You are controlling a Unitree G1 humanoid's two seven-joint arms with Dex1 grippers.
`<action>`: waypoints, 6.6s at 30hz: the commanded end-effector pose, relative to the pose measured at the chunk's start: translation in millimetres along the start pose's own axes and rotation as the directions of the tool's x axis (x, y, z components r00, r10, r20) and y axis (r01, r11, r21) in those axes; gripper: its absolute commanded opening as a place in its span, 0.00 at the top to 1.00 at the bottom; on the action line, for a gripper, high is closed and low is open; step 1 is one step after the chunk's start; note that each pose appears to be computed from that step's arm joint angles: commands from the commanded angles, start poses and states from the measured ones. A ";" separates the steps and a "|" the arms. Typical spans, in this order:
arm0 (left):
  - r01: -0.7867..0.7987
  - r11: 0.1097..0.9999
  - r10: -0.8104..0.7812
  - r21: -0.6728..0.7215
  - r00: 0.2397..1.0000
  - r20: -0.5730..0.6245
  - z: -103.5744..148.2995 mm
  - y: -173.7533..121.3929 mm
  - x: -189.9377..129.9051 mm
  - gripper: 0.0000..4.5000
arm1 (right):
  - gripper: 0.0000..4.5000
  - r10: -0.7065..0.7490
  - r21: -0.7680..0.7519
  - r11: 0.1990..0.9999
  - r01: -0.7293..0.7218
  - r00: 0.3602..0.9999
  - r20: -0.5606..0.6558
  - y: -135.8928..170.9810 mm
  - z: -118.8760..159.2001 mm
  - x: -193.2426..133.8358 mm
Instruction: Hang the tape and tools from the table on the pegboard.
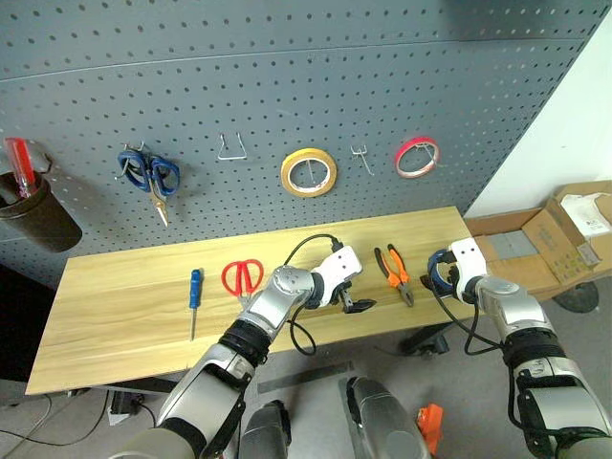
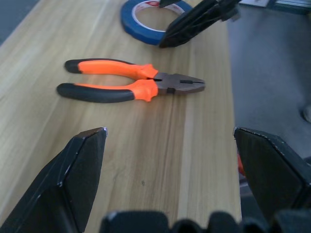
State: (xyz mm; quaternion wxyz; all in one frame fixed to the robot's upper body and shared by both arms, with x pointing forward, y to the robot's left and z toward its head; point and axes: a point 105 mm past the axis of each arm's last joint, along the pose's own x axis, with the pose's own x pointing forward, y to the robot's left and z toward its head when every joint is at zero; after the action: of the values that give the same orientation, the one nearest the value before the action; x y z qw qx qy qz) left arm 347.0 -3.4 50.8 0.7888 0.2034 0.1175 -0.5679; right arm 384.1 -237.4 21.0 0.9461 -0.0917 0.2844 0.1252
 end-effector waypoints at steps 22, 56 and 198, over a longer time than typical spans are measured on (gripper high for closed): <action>0.009 1.000 -0.008 -0.006 0.995 0.103 34.4 10.4 8.0 0.00 | 0.91 0.003 0.080 0.997 -0.002 1.000 -0.010 -15.5 -1.6 6.5; -0.530 0.744 0.634 -0.406 0.753 0.179 31.0 41.2 -126.4 0.00 | 0.91 0.376 -0.634 0.765 0.117 0.717 0.586 134.0 145.3 -27.0; -0.770 0.546 0.822 -0.330 0.568 0.034 11.7 -42.7 -199.6 0.00 | 0.39 0.538 -0.198 0.805 -0.559 0.547 0.642 254.8 236.3 -112.8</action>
State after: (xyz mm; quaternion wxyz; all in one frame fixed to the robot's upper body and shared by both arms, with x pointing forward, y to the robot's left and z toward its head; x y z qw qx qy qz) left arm 242.8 141.3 116.7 0.9826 0.0548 0.0509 -0.1702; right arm 347.6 31.9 214.7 0.9054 0.0436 0.0073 0.4222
